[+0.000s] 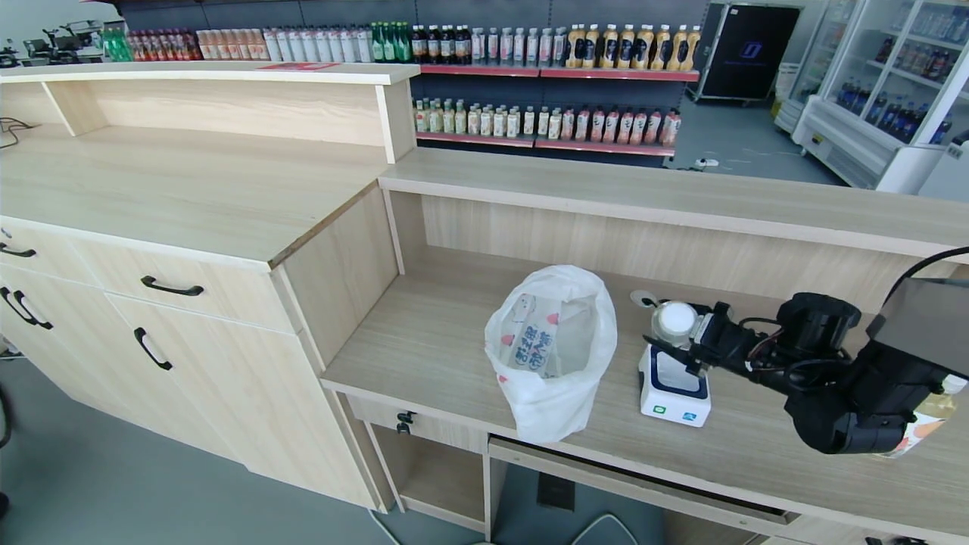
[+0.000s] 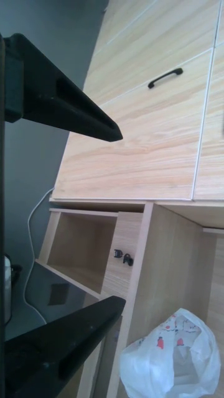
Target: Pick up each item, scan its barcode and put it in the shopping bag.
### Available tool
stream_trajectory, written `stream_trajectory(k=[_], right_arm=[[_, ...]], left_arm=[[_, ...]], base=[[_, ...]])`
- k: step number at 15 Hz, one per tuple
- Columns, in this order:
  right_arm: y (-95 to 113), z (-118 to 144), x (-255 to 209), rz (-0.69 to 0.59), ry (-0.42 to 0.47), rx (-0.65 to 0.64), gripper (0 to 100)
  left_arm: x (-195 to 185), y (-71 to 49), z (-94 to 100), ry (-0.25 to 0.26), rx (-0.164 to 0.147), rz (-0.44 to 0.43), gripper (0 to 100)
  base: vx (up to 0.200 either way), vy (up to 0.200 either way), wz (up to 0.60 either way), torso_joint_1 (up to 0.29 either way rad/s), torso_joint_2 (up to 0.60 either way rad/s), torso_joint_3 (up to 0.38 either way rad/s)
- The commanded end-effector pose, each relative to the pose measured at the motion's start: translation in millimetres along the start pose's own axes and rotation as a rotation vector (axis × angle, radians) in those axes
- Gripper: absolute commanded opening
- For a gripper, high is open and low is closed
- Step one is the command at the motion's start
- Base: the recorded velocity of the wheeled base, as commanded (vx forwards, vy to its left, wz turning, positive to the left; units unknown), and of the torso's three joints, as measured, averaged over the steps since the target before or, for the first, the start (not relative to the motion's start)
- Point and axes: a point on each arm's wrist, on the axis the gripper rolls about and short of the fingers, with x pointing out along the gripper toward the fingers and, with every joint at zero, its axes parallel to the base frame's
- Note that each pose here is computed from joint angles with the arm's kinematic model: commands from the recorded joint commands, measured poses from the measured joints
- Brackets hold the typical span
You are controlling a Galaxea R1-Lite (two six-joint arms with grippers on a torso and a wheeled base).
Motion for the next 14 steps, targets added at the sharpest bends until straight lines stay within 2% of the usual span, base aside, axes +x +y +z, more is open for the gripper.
stream_trajectory(k=[1, 2, 4, 5, 6, 7, 9, 11, 12, 13, 14], right_arm=[[-66.8, 80.9, -35.2, -0.247, -0.027, 0.215, 0], [-78.6, 98.7, -56.3, -0.351, 0.032, 0.33, 0], [-79.6, 114.7, -97.8, -0.519, 0.239, 0.503, 0], [-69.4, 114.4, -122.7, -0.593, 0.377, 0.53, 0], [-60.8, 120.0, -142.6, -0.647, 0.475, 0.499, 0], [-60.7, 128.5, -152.0, -0.683, 0.516, 0.466, 0], [-63.5, 140.7, -160.2, -0.716, 0.509, 0.449, 0], [-64.5, 144.3, -164.0, -0.73, 0.506, 0.437, 0], [-66.3, 141.2, -169.4, -0.743, 0.536, 0.403, 0], [-66.1, 139.1, -170.7, -0.727, 0.57, 0.333, 0], [-67.7, 138.5, -167.6, -0.725, 0.563, 0.312, 0]], left_arm=[[0.0, 0.0, 0.0, -0.001, 0.0, 0.0, 100], [0.0, 0.0, 0.0, -0.001, -0.001, 0.0, 100], [0.0, 0.0, 0.0, -0.001, 0.0, 0.0, 100], [0.0, 0.0, 0.0, -0.001, -0.001, 0.0, 100], [0.0, 0.0, 0.0, -0.001, 0.0, 0.0, 100], [0.0, 0.0, 0.0, -0.001, -0.001, 0.0, 100], [0.0, 0.0, 0.0, -0.001, -0.001, 0.0, 100], [0.0, 0.0, 0.0, -0.001, -0.001, 0.0, 100], [0.0, 0.0, 0.0, -0.001, 0.0, 0.0, 100], [0.0, 0.0, 0.0, -0.001, 0.0, 0.0, 100], [0.0, 0.0, 0.0, -0.001, 0.0, 0.0, 100]], base=[[0.0, 0.0, 0.0, 0.0, 0.0, 0.0], [0.0, 0.0, 0.0, 0.0, 0.0, 0.0], [0.0, 0.0, 0.0, 0.0, 0.0, 0.0], [0.0, 0.0, 0.0, 0.0, 0.0, 0.0], [0.0, 0.0, 0.0, 0.0, 0.0, 0.0], [0.0, 0.0, 0.0, 0.0, 0.0, 0.0], [0.0, 0.0, 0.0, 0.0, 0.0, 0.0], [0.0, 0.0, 0.0, 0.0, 0.0, 0.0], [0.0, 0.0, 0.0, 0.0, 0.0, 0.0], [0.0, 0.0, 0.6, 0.002, 0.0, 0.002], [0.0, 0.0, 0.6, -0.095, 0.18, 0.1]])
